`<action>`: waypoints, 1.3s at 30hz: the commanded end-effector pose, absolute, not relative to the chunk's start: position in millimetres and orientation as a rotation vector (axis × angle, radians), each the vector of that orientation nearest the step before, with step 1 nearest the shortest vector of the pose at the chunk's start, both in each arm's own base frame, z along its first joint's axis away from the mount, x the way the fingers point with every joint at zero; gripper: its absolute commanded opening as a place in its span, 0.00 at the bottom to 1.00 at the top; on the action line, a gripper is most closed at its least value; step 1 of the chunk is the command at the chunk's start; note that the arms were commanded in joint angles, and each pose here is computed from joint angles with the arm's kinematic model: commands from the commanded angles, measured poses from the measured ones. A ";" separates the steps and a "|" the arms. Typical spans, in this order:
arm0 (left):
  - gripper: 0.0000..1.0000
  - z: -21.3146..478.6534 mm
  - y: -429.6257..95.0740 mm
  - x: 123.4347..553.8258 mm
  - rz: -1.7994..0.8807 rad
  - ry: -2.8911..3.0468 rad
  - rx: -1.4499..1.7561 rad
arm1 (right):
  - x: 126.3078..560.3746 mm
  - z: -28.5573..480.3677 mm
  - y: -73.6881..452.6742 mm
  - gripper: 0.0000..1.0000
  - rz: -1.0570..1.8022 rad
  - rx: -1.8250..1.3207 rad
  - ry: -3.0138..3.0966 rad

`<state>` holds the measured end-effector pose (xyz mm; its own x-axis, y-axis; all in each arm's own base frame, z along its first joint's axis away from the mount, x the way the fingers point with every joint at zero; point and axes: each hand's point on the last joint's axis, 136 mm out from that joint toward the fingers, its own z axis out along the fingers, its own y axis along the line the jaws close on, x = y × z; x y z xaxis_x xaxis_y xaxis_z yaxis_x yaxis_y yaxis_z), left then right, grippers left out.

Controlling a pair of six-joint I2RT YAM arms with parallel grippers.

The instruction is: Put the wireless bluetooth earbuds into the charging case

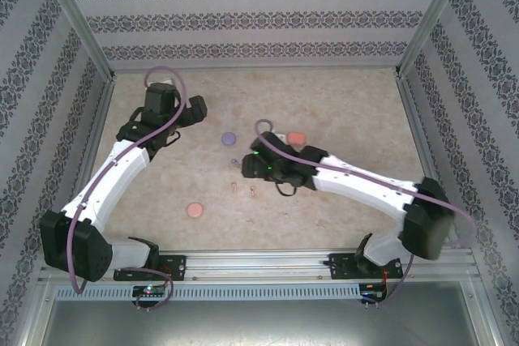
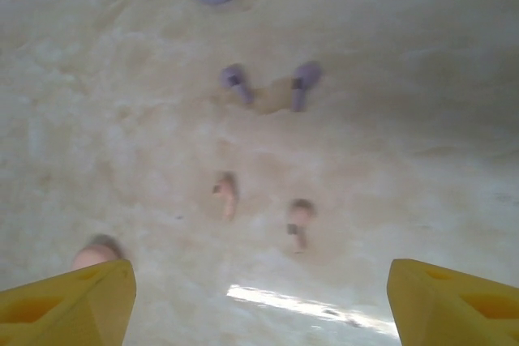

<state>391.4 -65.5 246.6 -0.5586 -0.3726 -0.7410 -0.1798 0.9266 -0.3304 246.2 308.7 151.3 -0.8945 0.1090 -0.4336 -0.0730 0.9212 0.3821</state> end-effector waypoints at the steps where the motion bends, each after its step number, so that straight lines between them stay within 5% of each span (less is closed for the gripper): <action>1: 0.99 249.9 -42.2 391.7 -0.329 2.120 -0.543 | 244.6 150.7 345.9 0.80 0.555 0.085 2.635; 15: 0.99 241.9 30.6 378.8 -0.396 2.028 -0.869 | 202.2 89.2 451.6 0.77 0.412 0.193 2.890; 39: 0.99 238.9 65.9 368.8 -0.480 1.910 -1.029 | 184.1 33.4 482.9 0.76 0.129 0.082 2.976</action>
